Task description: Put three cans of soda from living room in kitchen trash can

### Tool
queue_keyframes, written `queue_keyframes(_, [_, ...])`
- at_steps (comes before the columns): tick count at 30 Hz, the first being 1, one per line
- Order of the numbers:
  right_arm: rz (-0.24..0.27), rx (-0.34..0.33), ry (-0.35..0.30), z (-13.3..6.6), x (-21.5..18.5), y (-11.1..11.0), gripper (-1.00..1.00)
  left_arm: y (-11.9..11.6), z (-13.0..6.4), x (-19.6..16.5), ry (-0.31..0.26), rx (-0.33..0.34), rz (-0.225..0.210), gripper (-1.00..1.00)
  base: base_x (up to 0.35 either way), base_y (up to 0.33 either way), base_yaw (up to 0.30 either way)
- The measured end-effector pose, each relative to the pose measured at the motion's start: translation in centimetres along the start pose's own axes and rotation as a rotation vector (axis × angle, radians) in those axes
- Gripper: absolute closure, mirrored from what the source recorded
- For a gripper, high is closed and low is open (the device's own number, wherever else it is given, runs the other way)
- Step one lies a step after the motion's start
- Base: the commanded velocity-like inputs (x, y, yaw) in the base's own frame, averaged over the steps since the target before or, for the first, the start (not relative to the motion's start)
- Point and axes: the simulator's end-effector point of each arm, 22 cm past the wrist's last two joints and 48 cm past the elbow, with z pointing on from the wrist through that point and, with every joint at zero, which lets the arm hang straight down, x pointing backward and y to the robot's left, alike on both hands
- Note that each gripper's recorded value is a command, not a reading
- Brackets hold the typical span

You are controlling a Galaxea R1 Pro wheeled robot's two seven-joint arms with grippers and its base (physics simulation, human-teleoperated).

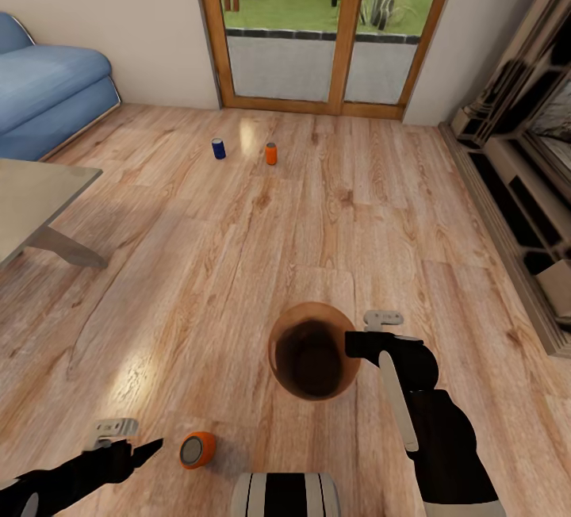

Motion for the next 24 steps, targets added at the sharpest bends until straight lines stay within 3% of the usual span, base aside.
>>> queue_keyframes(16, [0.000, -0.001, 0.000, 0.0, 0.0, -0.1, 1.00, 0.6, -0.1, 0.1, 0.008, -0.022, -0.003, -1.00, 0.000, 0.000, 0.000])
queue_keyframes(24, [-0.001, -0.001, 0.001, 0.0, 0.0, -0.1, 1.00, 1.8, 0.3, 1.5, 0.056, -0.116, -0.035, -1.00, 0.000, 0.000, 0.000])
